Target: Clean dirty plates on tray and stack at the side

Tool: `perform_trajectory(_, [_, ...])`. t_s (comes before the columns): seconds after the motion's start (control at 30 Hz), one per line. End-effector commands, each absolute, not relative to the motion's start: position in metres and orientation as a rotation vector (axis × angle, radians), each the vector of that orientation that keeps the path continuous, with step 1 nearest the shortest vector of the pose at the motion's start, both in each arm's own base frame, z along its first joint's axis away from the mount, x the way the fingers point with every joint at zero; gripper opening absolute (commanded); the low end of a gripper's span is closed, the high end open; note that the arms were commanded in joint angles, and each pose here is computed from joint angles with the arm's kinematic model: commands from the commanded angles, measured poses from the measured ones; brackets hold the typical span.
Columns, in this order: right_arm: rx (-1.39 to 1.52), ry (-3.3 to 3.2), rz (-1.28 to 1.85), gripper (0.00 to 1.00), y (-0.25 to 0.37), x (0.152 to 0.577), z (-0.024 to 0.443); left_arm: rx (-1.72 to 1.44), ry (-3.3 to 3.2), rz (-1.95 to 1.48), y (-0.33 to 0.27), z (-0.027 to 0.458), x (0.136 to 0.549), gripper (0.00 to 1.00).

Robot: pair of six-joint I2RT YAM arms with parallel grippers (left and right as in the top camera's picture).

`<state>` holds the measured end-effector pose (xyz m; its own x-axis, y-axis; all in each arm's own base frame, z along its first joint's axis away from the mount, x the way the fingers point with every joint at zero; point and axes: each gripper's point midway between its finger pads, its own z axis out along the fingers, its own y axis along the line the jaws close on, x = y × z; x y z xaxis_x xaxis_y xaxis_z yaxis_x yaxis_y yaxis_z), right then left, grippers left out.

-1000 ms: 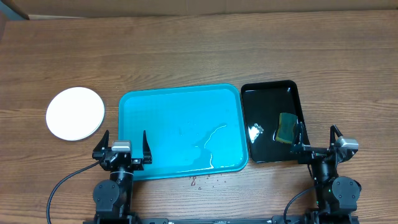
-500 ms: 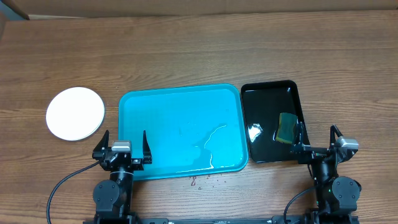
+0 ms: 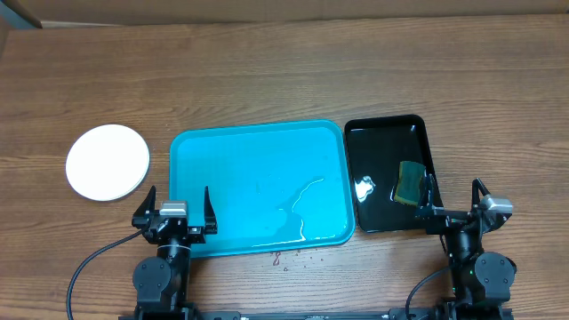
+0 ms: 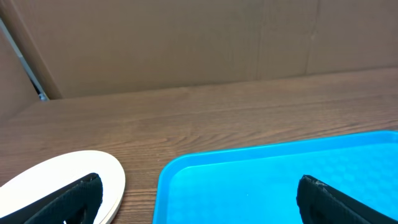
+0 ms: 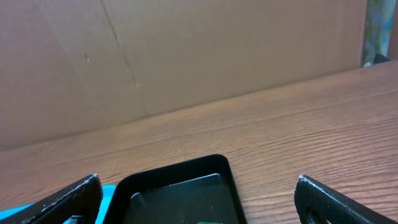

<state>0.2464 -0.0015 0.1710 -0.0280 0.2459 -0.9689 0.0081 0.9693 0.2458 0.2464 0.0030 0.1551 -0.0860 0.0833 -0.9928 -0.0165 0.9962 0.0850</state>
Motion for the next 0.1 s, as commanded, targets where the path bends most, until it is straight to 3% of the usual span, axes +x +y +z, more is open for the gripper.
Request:
perform_trajectory(0.0, [0.182,1.589,0.192,1.0,0.0007,0.2465,0.1694,0.082,1.646,0.081,-0.001,0.1561,0.2461,1.0])
perform_trajectory(0.07, [0.182,1.589,0.192,1.0,0.0007,0.2465,0.1694,0.082,1.646,0.081,-0.001,0.1561,0.2461,1.0])
